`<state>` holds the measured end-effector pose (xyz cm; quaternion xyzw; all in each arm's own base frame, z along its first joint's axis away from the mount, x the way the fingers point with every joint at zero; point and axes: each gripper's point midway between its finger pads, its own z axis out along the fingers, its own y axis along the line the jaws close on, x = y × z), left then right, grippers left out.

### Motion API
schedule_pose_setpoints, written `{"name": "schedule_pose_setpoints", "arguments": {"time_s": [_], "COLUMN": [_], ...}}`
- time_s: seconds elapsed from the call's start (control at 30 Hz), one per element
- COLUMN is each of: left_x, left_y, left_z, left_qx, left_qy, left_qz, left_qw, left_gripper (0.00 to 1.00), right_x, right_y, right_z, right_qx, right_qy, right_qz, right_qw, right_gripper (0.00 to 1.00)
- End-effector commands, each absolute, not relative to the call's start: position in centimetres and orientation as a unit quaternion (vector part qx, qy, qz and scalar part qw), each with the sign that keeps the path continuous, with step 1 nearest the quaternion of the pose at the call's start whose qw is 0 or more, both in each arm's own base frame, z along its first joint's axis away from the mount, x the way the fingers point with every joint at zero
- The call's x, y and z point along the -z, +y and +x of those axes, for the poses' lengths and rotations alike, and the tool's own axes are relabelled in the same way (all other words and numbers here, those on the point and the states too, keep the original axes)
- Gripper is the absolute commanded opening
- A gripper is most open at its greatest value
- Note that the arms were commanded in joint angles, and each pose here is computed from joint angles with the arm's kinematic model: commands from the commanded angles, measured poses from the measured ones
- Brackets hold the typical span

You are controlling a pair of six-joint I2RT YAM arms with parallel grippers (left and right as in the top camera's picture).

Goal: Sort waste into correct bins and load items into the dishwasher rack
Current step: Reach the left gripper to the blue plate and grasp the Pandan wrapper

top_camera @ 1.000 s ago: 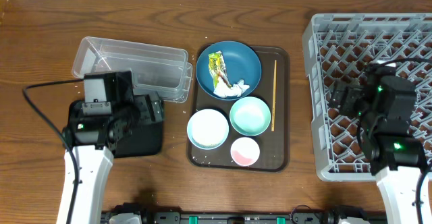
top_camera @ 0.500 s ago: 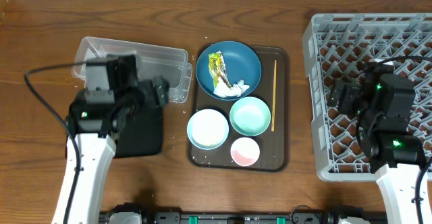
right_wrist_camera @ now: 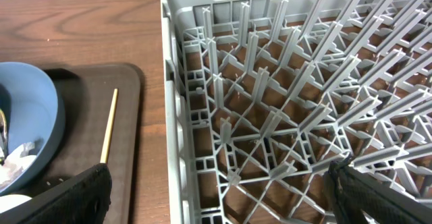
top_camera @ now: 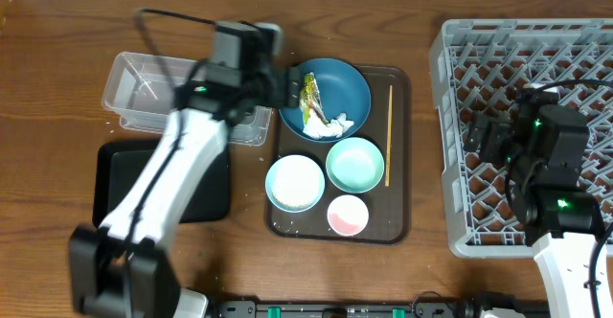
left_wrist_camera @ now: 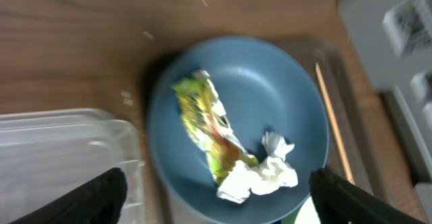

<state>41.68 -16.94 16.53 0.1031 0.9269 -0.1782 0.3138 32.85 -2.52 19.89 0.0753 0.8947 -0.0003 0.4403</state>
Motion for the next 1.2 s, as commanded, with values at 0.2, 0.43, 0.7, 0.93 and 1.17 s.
{"name": "schedule_pose_setpoints", "arguments": {"time_s": [0.2,0.43,0.7,0.93,1.17], "left_x": [-9.0,-6.5,-6.0,-5.1,-6.4], "left_y": [-20.8,-21.0,-21.7,-22.6,-22.5], "left_z": [41.2,41.2,41.6,40.9,41.2], "left_qx": [0.166,0.161,0.164,0.165,0.167], "left_qy": [0.945,0.951,0.948,0.949,0.945], "left_qz": [0.147,0.147,0.153,0.163,0.162], "left_qw": [0.239,0.218,0.225,0.215,0.229], "left_gripper": [0.80,0.66,0.59,0.46,0.21], "right_x": [-21.2,-21.2,-21.2,-21.2,-21.2], "right_y": [-3.1,-3.1,-3.1,-3.1,-3.1], "right_z": [33.0,33.0,33.0,33.0,33.0], "right_qx": [-0.001,-0.001,-0.001,-0.001,0.000], "right_qy": [0.887,0.886,0.886,0.886,0.886], "right_qz": [0.086,0.086,0.086,0.086,0.086], "right_qw": [0.454,0.455,0.455,0.455,0.455], "right_gripper": [0.99,0.99,0.99,0.99,0.99]}}
